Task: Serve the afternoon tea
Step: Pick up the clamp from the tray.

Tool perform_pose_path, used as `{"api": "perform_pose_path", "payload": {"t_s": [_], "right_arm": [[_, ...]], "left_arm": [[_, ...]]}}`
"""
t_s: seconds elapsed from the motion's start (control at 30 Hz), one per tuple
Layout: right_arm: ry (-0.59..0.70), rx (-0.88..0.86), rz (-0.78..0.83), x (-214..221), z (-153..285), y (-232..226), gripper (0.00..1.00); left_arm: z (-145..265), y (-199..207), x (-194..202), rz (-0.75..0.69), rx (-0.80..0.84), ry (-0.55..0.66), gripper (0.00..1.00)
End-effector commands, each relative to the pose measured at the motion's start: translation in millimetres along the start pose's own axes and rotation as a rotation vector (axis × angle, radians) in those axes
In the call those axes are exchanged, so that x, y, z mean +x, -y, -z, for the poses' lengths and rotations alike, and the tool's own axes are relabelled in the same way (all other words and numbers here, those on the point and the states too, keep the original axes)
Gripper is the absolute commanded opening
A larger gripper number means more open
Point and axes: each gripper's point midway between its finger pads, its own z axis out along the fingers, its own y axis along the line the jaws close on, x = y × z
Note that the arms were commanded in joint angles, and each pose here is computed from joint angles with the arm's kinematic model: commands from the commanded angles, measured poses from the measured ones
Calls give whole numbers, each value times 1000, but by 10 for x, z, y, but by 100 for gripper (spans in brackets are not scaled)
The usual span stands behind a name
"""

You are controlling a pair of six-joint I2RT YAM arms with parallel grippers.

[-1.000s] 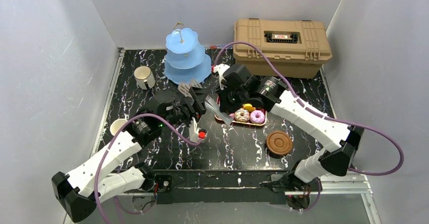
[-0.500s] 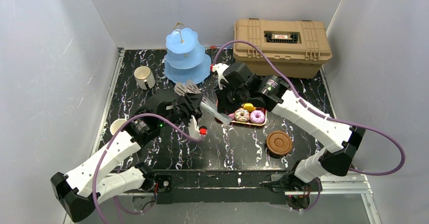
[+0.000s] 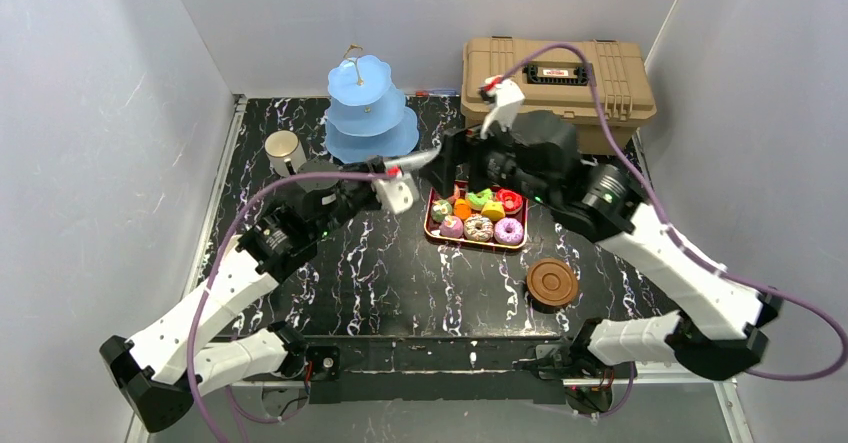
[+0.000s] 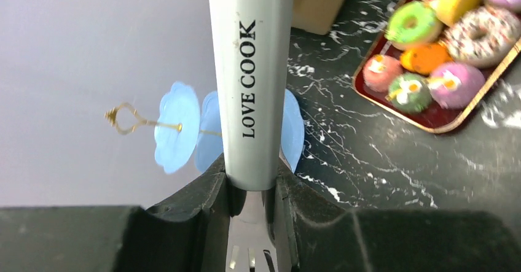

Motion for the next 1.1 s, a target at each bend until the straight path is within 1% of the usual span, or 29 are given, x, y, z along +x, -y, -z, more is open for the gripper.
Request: {"api": "perform_pose_path", "payload": {"t_s": [0.0, 0.07, 0.17, 0.33, 0.53, 0.73, 0.8, 0.87, 0.97, 1.07], "right_arm": [[241, -92, -147, -410, 216, -174, 98], [256, -122, -161, -396, 185, -213, 98], [230, -123, -165, -360, 41, -244, 98], [283, -148, -177, -488, -148, -326, 98], [371, -148, -194, -667, -162, -324, 98], [411, -150, -198, -698, -168, -306, 92], [436, -170, -203, -768, -157, -347, 88], [420, -169, -204, -750, -213, -359, 85], [395, -164, -204, -688, -317, -360, 83], [397, -178, -211, -691, -373, -390, 80]], "left_arm": [[101, -552, -124, 332, -243, -20, 0], [94, -612, -182, 398, -244, -26, 0], [57, -621, -252, 455, -224, -23, 0], [31, -578, -317, 452, -202, -9, 0], [96, -532, -358, 461, -182, 14, 0], [166, -449, -471, 455, -126, 74, 0], [186, -419, -512, 452, -106, 96, 0], [202, -423, -570, 453, -95, 119, 0], [224, -426, -651, 448, -77, 149, 0], [228, -405, -700, 427, -64, 162, 0]]}}
